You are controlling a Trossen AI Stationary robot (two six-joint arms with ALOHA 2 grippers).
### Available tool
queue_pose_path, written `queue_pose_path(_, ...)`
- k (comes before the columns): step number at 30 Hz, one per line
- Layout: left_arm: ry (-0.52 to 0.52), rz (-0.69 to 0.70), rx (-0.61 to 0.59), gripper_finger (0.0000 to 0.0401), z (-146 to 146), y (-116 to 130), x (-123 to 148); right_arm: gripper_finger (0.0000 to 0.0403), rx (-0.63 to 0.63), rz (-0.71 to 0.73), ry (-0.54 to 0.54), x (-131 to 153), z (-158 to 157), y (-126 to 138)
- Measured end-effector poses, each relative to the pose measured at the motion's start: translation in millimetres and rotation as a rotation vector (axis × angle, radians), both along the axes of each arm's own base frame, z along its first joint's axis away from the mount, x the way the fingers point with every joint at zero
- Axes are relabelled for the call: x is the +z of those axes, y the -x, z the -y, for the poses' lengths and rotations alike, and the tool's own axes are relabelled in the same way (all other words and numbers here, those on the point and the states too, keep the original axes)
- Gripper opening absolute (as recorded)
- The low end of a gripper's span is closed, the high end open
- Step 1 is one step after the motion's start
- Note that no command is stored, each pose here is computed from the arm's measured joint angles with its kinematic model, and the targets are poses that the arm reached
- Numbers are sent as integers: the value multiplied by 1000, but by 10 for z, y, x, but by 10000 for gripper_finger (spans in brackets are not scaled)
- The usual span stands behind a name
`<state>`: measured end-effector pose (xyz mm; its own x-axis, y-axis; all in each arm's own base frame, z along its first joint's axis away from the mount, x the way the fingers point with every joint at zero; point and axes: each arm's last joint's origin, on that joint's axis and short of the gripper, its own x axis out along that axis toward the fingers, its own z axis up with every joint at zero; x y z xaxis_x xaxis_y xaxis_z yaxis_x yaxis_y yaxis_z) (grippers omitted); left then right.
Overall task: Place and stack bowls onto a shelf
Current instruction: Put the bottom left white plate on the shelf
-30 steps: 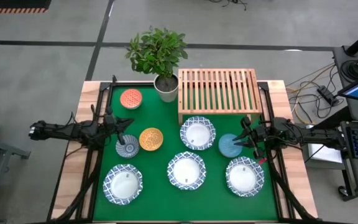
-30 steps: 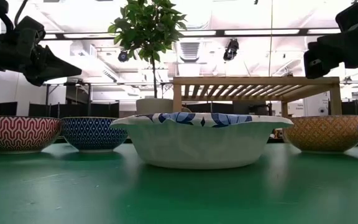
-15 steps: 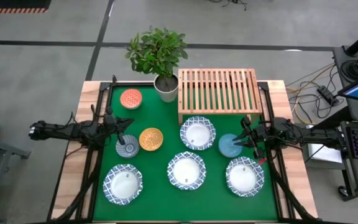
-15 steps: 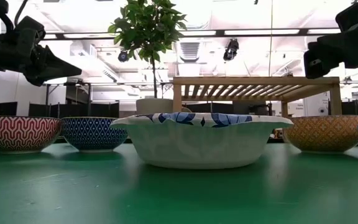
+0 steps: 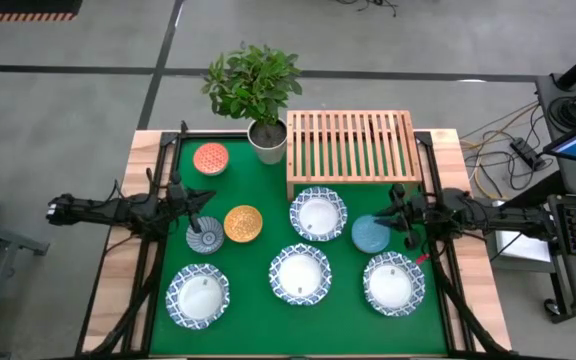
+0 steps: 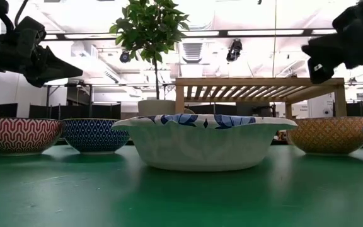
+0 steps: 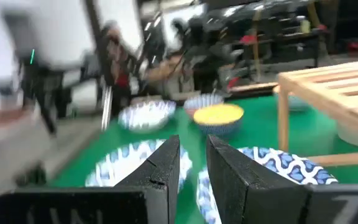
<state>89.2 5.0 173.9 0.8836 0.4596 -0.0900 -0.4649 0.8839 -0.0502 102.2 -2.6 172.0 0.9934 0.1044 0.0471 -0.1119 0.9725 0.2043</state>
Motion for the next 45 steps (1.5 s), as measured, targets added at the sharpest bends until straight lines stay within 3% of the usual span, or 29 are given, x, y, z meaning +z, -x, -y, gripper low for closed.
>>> queue_pose_path(5, 0, 0, 0, 0, 0, 0, 0, 68, -233, 185, -326, 171, 80, 26)
queue_pose_path(10, 0, 1, 0, 0, 0, 0, 1, 68, -244, 194, -330, 277, 84, 30)
queue_pose_path(12, 38, 43, 3, 0, 1, -2, 23, 68, -268, 210, -314, 366, 93, 32)
queue_pose_path(17, 414, 373, 22, 0, -3, -2, 157, 68, -269, 224, -242, 659, 94, 10)
queue_pose_path(21, 425, 442, 30, 0, -9, 7, 217, 68, -275, 161, -162, 828, 99, -87)
queue_pose_path(27, 432, 509, 27, 0, -13, 18, 278, 68, -298, -151, -64, 871, 130, -429)
queue_pose_path(30, 427, 573, -57, 0, 2, 28, 359, 68, -299, -242, -22, 881, 140, -523)
queue_pose_path(36, 465, 654, -171, 0, 33, -18, 456, 68, -300, -270, 51, 970, 166, -626)
queue_pose_path(39, 506, 679, -196, 0, 47, -82, 479, 68, -299, -201, 101, 1118, 166, -618)
queue_pose_path(45, 635, 746, -334, 0, 99, -241, 584, 68, -301, -159, 148, 1244, 162, -574)
